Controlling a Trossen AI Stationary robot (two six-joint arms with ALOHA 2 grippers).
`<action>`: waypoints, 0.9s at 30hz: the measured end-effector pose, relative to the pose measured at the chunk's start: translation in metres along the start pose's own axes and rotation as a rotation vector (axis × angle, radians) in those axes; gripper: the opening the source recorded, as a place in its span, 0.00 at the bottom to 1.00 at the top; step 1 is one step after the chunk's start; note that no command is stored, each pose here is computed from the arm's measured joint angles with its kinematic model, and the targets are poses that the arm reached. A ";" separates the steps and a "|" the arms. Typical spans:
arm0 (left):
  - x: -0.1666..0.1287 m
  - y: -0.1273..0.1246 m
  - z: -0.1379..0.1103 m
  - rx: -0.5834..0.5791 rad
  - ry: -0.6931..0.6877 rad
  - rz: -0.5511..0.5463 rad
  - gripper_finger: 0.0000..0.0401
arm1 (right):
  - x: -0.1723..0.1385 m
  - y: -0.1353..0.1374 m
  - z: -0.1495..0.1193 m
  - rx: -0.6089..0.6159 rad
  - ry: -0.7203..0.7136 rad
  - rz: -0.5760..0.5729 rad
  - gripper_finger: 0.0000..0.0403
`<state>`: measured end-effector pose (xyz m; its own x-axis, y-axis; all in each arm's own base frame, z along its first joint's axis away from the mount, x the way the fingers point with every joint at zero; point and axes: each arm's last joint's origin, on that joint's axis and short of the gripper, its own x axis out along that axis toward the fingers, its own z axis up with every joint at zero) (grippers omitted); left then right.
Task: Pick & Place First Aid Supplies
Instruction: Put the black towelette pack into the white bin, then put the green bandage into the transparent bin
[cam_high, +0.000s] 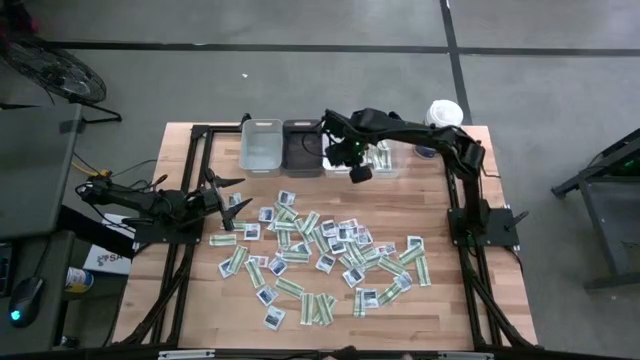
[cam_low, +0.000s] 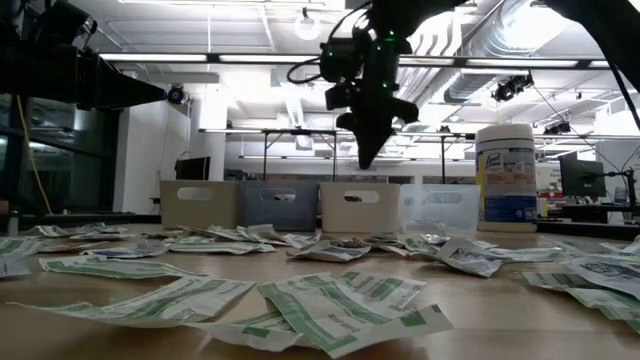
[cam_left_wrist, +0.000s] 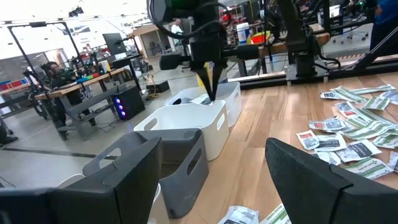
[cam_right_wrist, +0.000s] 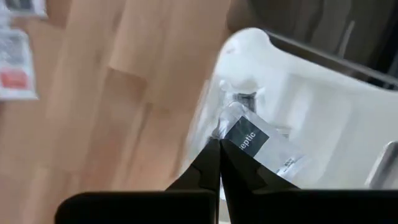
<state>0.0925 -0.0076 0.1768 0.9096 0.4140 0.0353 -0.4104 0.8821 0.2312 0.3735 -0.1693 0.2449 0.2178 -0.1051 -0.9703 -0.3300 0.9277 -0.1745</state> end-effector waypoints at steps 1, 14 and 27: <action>0.000 0.000 0.000 0.000 0.000 0.000 0.70 | 0.002 -0.001 -0.001 -0.032 0.005 -0.012 0.00; 0.000 0.000 0.000 0.000 0.000 0.000 0.70 | 0.027 -0.010 -0.016 -0.057 0.127 -0.192 0.06; 0.000 0.000 0.000 0.000 0.000 0.000 0.70 | 0.027 -0.009 -0.010 0.095 0.030 -0.156 0.35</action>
<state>0.0925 -0.0077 0.1768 0.9098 0.4136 0.0352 -0.4101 0.8822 0.2313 0.3729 -0.1846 0.2182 0.2313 -0.2595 -0.9376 -0.2058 0.9289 -0.3079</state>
